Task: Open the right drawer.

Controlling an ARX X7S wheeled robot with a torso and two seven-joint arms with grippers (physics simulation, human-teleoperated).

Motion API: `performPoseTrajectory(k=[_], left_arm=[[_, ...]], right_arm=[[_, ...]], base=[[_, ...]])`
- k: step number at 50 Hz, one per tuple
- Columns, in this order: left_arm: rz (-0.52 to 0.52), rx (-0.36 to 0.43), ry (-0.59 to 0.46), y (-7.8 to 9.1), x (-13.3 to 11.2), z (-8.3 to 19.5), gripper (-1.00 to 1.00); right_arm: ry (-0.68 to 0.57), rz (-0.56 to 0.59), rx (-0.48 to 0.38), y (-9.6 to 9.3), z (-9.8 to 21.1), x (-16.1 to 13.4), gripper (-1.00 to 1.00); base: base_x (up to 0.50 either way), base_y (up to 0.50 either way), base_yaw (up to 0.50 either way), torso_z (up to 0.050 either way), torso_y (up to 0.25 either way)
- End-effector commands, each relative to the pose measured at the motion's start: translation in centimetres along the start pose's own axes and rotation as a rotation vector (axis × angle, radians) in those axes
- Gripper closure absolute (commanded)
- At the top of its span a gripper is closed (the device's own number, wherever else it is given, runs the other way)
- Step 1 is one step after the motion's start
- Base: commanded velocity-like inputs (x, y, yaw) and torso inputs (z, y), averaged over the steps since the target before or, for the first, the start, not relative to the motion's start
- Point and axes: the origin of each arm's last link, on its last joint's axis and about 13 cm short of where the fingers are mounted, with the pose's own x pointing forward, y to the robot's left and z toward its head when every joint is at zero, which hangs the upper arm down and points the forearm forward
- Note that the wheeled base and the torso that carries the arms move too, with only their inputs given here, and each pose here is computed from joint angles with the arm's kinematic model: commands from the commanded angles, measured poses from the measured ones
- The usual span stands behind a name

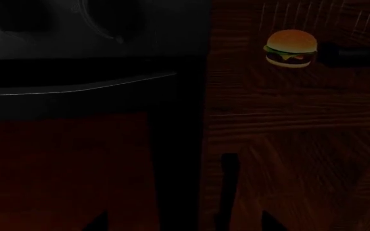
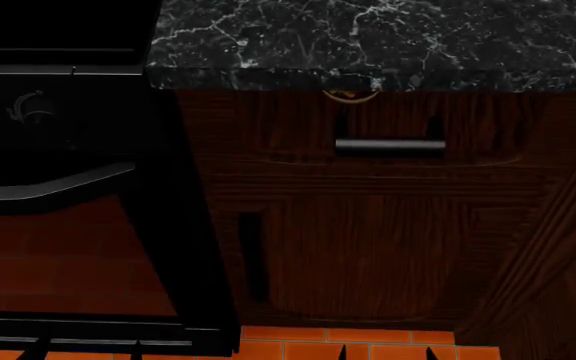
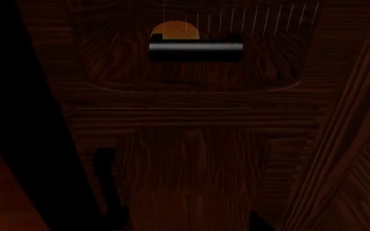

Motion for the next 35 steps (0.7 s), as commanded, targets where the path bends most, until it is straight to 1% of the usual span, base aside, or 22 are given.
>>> performPoseTrajectory(k=[1, 3, 5, 6, 7, 8, 9, 10, 11, 12, 13, 14, 18, 19, 22, 23, 24, 26, 35], left_arm=[[0.002, -0.004, 0.004, 0.0, 0.0, 0.0, -1.00], [0.003, 0.014, 0.008, -0.1, 0.0, 0.0, -1.00], [0.019, 0.055, 0.032, 0.0, 0.1, -0.1, -1.00], [0.010, 0.041, 0.026, -0.1, 0.1, -0.1, -1.00], [0.018, 0.042, 0.044, -0.1, 0.1, -0.2, -1.00], [0.009, 0.068, 0.049, -0.3, 0.1, -0.2, -1.00], [-0.003, 0.030, 0.023, -0.3, 0.0, 0.0, -1.00], [0.014, 0.018, 0.016, 0.0, 0.1, 0.0, -1.00], [0.009, 0.003, -0.003, 0.0, 0.1, 0.0, -1.00], [0.003, 0.019, -0.002, -0.1, 0.0, 0.0, -1.00], [-0.001, 0.005, 0.001, -0.1, 0.0, 0.0, -1.00], [0.006, 0.016, 0.004, -0.1, 0.0, 0.0, -1.00], [0.001, 0.008, 0.003, 0.0, 0.0, -0.1, -1.00], [0.003, 0.008, 0.003, 0.0, 0.0, -0.1, -1.00], [-0.001, 0.010, -0.004, 0.0, -0.1, 0.0, -1.00], [-0.001, 0.008, -0.004, 0.0, 0.0, 0.1, -1.00], [0.001, 0.008, -0.002, 0.0, 0.0, -0.1, -1.00], [-0.001, 0.008, -0.001, -0.1, -0.1, 0.0, -1.00], [0.001, 0.006, 0.001, 0.0, 0.0, -0.1, -1.00]], right_arm=[[-0.004, 0.001, 0.000, 0.0, 0.0, 0.0, -1.00], [-0.004, 0.000, 0.002, 0.0, 0.0, 0.0, -1.00], [-0.003, -0.002, 0.003, 0.0, 0.0, 0.0, -1.00], [-0.004, -0.004, 0.003, 0.0, 0.0, 0.0, -1.00], [-0.004, -0.004, 0.003, 0.0, 0.1, 0.0, -1.00], [-0.005, -0.005, 0.004, -0.1, 0.0, 0.0, -1.00], [-0.005, -0.005, 0.004, -0.1, 0.0, 0.0, -1.00], [-0.005, -0.005, 0.003, 0.0, 0.2, 0.0, -1.00], [-0.006, -0.004, 0.004, 0.0, 0.4, -0.1, -1.00], [-0.006, -0.004, 0.004, 0.0, 0.3, -0.1, -1.00], [-0.007, -0.003, 0.006, 0.0, 0.3, -0.1, -1.00], [-0.008, -0.003, 0.006, 0.0, 0.4, -0.1, -1.00], [-0.011, 0.004, 0.010, 0.0, -0.4, -0.2, -1.00], [-0.011, 0.004, 0.011, 0.0, 0.5, -0.2, -1.00], [-0.010, 0.007, 0.009, 0.1, 0.7, -0.2, -1.00], [-0.010, 0.007, 0.010, 0.1, 0.6, -0.2, -1.00], [-0.007, 0.009, 0.018, 0.1, -0.1, -0.3, -1.00], [-0.008, 0.011, 0.013, 0.1, 0.6, -0.2, -1.00], [-0.004, 0.012, 0.014, 0.0, 0.1, 0.0, -1.00]], base=[[0.00, 0.00, 0.00, 0.000, 0.000], [0.00, 0.00, 0.00, 0.000, 0.000], [0.00, 0.00, 0.00, 0.000, 0.000], [0.00, 0.00, 0.00, 0.000, 0.000], [0.00, 0.00, 0.00, 0.000, 0.000], [0.00, 0.00, 0.00, 0.000, 0.000], [0.00, 0.00, 0.00, 0.000, 0.000], [0.00, 0.00, 0.00, 0.000, 0.000], [0.00, 0.00, 0.00, 0.000, 0.000], [0.00, 0.00, 0.00, 0.000, 0.000], [0.00, 0.00, 0.00, 0.000, 0.000], [0.00, 0.00, 0.00, 0.000, 0.000], [0.04, 0.00, 0.00, 0.000, 0.000], [0.16, 0.00, 0.00, 0.000, 0.000], [0.16, 0.00, 0.00, 0.000, 0.000], [0.16, 0.00, 0.00, 0.000, 0.000], [0.16, 0.00, 0.00, 0.000, 0.000], [0.15, 0.00, 0.00, 0.000, 0.000], [0.16, 0.00, 0.00, 0.000, 0.000]])
